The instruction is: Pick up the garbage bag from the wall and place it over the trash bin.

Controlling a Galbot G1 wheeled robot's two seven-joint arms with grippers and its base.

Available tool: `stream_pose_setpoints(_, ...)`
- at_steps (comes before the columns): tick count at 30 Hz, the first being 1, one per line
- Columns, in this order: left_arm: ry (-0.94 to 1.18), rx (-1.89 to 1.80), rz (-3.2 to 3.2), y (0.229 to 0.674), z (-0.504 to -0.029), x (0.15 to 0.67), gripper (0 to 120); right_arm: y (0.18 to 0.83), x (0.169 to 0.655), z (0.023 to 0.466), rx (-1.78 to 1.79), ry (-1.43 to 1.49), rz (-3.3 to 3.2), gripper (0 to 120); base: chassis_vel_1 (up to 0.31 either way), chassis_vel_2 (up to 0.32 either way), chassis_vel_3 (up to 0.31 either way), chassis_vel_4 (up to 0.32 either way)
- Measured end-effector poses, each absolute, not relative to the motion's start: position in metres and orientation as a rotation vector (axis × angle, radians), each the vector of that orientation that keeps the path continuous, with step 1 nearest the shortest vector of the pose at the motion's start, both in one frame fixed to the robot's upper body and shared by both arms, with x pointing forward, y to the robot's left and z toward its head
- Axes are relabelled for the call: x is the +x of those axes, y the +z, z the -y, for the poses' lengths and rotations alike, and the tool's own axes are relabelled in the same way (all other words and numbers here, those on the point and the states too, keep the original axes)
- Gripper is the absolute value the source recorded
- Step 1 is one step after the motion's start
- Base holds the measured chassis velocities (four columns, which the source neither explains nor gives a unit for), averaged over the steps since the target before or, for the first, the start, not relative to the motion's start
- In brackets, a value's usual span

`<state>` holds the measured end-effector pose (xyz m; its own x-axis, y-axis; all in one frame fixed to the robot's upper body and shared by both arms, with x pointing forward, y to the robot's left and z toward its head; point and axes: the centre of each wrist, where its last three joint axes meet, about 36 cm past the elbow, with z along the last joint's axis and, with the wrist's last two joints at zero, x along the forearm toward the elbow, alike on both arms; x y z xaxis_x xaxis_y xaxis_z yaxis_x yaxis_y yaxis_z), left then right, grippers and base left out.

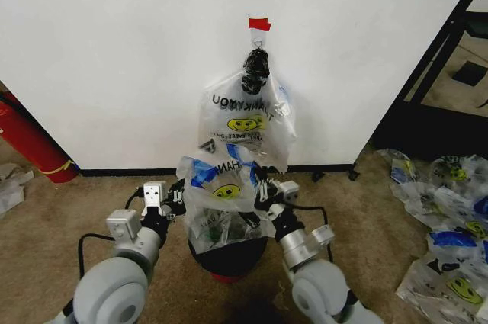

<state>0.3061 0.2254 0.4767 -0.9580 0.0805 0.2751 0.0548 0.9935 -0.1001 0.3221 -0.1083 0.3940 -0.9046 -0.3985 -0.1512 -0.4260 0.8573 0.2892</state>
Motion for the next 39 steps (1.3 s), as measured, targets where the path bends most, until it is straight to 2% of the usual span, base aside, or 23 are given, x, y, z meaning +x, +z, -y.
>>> stream_pose_setpoints(5,0.124,-0.072,2.841,0.478,-0.228,0.299,0,0.4,0.315,0.092,-0.655,0.565,-2.943,0,0.0,0.0,0.0,0.0)
stream_pose_setpoints(10,0.101,-0.073,2.864,0.501,-0.232,0.282,0,0.426,0.295,0.06,-0.685,0.769,-2.921,0,0.0,0.0,0.0,0.0)
stream_pose_setpoints(15,0.107,-0.106,2.871,0.517,-0.232,0.272,0,0.431,0.285,0.054,-0.661,0.855,-2.947,0,0.0,0.0,0.0,0.0)
stream_pose_setpoints(22,0.144,-0.094,2.78,0.49,-0.217,0.259,0,0.393,0.275,0.09,-0.505,0.646,-3.126,0,0.0,0.0,0.0,0.0)
stream_pose_setpoints(30,0.142,-0.13,2.778,0.492,-0.213,0.258,0,0.401,0.266,0.126,-0.435,0.555,-3.158,0,0.0,0.0,0.0,0.0)
stream_pose_setpoints(39,0.058,-0.209,2.67,0.488,-0.216,0.254,0,0.408,0.262,0.162,-0.602,0.524,-3.218,0,0.0,0.0,0.0,0.0)
